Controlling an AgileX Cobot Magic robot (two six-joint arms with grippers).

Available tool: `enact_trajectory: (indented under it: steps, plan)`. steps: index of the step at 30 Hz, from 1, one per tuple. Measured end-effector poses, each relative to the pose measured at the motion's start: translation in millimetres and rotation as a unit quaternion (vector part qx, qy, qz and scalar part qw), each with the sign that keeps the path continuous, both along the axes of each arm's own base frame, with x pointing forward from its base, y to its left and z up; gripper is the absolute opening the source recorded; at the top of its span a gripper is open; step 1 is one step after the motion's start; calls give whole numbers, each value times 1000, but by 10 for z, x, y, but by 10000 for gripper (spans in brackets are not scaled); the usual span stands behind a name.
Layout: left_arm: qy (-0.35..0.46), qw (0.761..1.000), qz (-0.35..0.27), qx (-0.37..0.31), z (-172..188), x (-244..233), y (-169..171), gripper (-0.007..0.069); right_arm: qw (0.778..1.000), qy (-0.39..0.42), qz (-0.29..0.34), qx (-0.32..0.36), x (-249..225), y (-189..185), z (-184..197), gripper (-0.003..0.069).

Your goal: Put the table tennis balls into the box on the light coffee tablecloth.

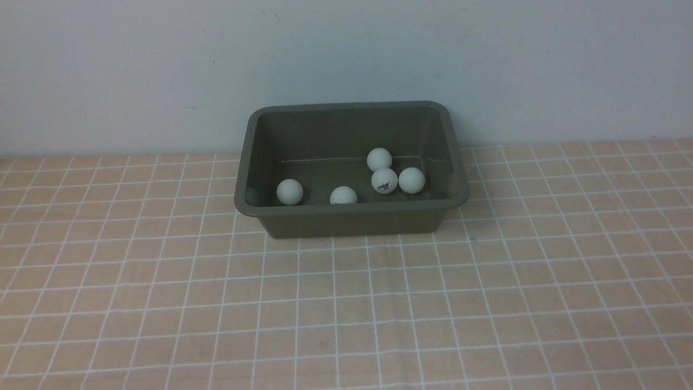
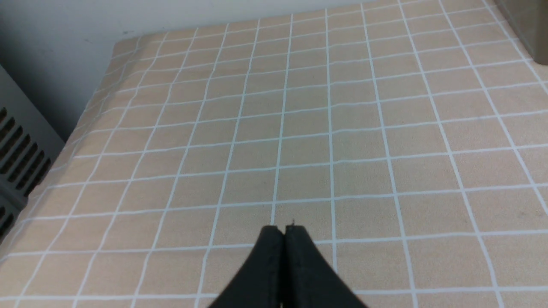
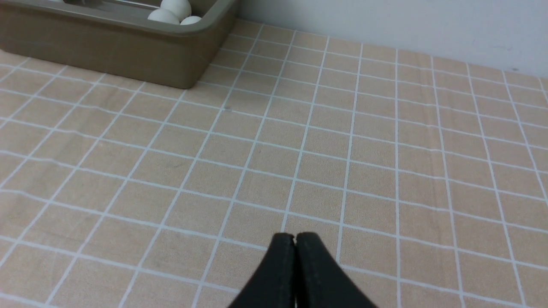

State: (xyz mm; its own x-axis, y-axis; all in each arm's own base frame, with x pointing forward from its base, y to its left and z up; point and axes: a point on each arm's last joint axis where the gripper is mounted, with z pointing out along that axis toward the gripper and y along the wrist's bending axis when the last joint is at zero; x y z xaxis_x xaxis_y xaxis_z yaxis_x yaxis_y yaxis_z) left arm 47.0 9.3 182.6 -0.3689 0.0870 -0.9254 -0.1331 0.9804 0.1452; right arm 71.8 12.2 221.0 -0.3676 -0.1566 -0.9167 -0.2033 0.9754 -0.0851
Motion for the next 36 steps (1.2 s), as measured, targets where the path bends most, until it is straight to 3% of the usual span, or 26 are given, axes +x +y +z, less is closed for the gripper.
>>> enact_trajectory:
  steps: [36]
  plan:
    - [-2, 1000, -25, -10, -1, 3, -30, -69, 1000, 2, 0, 0, -1, 0, -3, -14]
